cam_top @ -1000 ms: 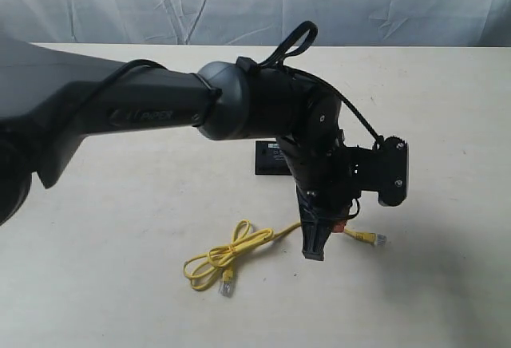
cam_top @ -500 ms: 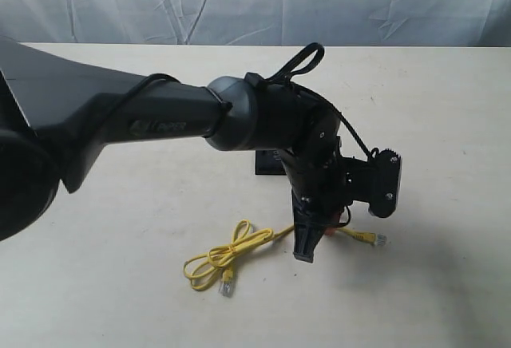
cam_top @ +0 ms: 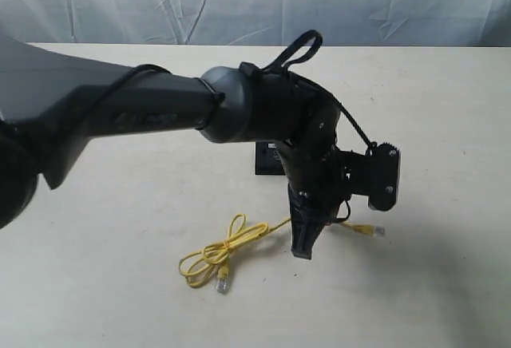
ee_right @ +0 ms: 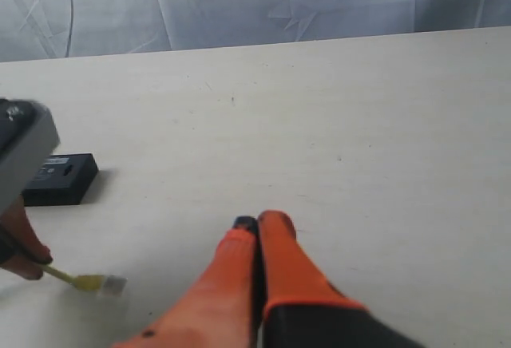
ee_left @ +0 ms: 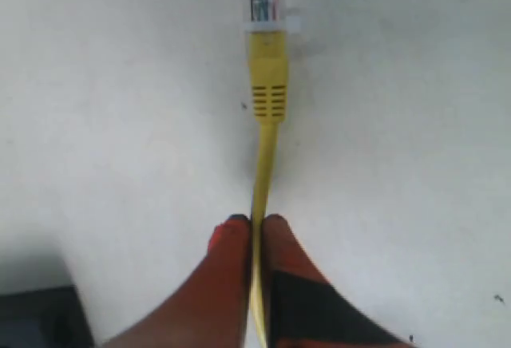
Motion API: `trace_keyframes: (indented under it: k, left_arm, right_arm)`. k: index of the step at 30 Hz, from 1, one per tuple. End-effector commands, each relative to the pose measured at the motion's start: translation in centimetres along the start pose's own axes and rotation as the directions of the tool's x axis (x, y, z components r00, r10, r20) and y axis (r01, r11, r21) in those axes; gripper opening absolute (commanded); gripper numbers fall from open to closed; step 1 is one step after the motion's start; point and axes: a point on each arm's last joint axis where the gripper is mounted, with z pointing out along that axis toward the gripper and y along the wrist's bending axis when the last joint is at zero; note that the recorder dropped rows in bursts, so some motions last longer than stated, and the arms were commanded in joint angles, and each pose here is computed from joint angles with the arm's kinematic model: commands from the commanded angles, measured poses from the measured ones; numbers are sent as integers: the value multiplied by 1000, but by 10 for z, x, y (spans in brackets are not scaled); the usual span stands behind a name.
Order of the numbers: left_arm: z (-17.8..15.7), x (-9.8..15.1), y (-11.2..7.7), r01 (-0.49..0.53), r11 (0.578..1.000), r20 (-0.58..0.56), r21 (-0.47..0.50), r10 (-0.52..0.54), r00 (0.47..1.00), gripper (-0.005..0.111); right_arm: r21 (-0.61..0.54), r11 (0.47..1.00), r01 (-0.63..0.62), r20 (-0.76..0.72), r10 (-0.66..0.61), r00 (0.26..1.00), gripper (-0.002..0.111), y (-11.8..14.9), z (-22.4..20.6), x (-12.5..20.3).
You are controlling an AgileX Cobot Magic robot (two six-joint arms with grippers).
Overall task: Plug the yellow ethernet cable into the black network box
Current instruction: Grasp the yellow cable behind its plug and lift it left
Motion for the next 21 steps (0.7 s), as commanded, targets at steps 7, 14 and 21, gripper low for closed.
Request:
trace_keyframes:
  k: [7,14,21]
  left_arm:
    - [-77,27,10,209,977,24,-44,-208,978,0]
    - [-107,99,-6,411,908,4,-76,-412,911,0]
    - [-125,156,-23,555,821,16,-138,-558,830,0]
  right_arm:
    - [4,1000,0,14,0,1000,-1,0,0,-1]
    - [4,1000,0,14,0,1000,-1,0,0,-1]
    - [4,1000,0,14,0,1000,-1,0,0,-1]
